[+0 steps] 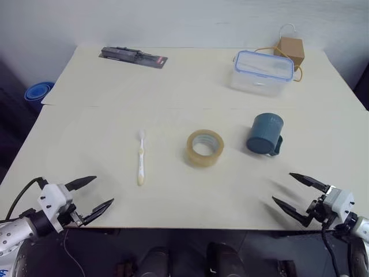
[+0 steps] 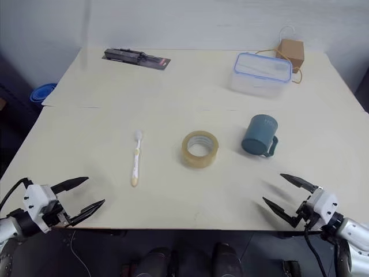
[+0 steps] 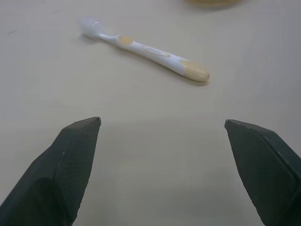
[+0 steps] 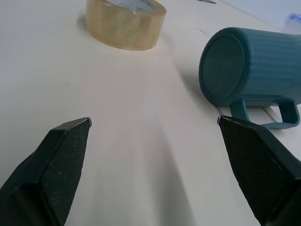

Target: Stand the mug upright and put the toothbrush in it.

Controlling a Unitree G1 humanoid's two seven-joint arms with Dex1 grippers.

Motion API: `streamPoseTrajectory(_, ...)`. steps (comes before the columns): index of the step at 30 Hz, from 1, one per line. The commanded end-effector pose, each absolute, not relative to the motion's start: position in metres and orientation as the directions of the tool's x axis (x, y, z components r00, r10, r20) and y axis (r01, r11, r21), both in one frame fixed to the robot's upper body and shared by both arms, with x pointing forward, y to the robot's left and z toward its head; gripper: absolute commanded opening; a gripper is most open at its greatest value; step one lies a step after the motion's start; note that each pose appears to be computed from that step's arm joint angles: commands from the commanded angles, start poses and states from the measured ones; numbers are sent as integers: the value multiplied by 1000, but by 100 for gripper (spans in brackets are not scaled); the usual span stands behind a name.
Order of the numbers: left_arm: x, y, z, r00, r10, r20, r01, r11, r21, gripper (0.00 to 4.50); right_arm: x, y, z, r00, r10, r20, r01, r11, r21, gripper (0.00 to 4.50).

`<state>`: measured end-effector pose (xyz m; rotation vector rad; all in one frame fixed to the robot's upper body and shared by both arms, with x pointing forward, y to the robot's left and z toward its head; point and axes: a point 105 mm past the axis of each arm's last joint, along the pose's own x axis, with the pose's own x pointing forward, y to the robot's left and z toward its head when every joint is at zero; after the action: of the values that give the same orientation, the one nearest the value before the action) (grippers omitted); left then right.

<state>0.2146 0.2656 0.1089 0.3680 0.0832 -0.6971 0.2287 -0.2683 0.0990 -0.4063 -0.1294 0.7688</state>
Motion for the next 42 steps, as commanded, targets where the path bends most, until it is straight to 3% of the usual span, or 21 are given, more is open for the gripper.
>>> streamPoseTrajectory(1,213,262,114,765,-616,-189,641,697,323,448,230,-265,103,708,706,-5,-648,647,-402,450)
streamPoseTrajectory(15,218,252,119,741,-649,-173,669,691,274,448,235,-245,112,669,744,13,-687,625,-370,450)
streamPoseTrajectory(20,219,235,132,635,-741,-218,773,605,191,448,222,-232,124,577,814,74,-751,564,-344,450)
streamPoseTrajectory(26,270,181,185,458,-850,-259,878,387,282,448,211,-220,149,529,821,213,-744,570,-348,450)
streamPoseTrajectory(31,316,133,190,318,-891,-323,926,218,308,448,207,-211,153,514,825,232,-753,565,-337,450)
streamPoseTrajectory(33,339,95,192,235,-910,-341,937,119,328,448,207,-212,152,533,812,236,-736,583,-344,450)
streamPoseTrajectory(36,351,63,188,138,-905,-403,933,-18,360,448,205,-215,150,559,795,238,-714,607,-350,450)
streamPoseTrajectory(41,354,41,166,35,-856,-515,934,-155,321,448,199,-223,147,618,751,234,-668,658,-348,450)
streamPoseTrajectory(42,354,38,160,25,-841,-541,933,-175,315,430,198,-226,146,634,736,237,-652,674,-347,450)
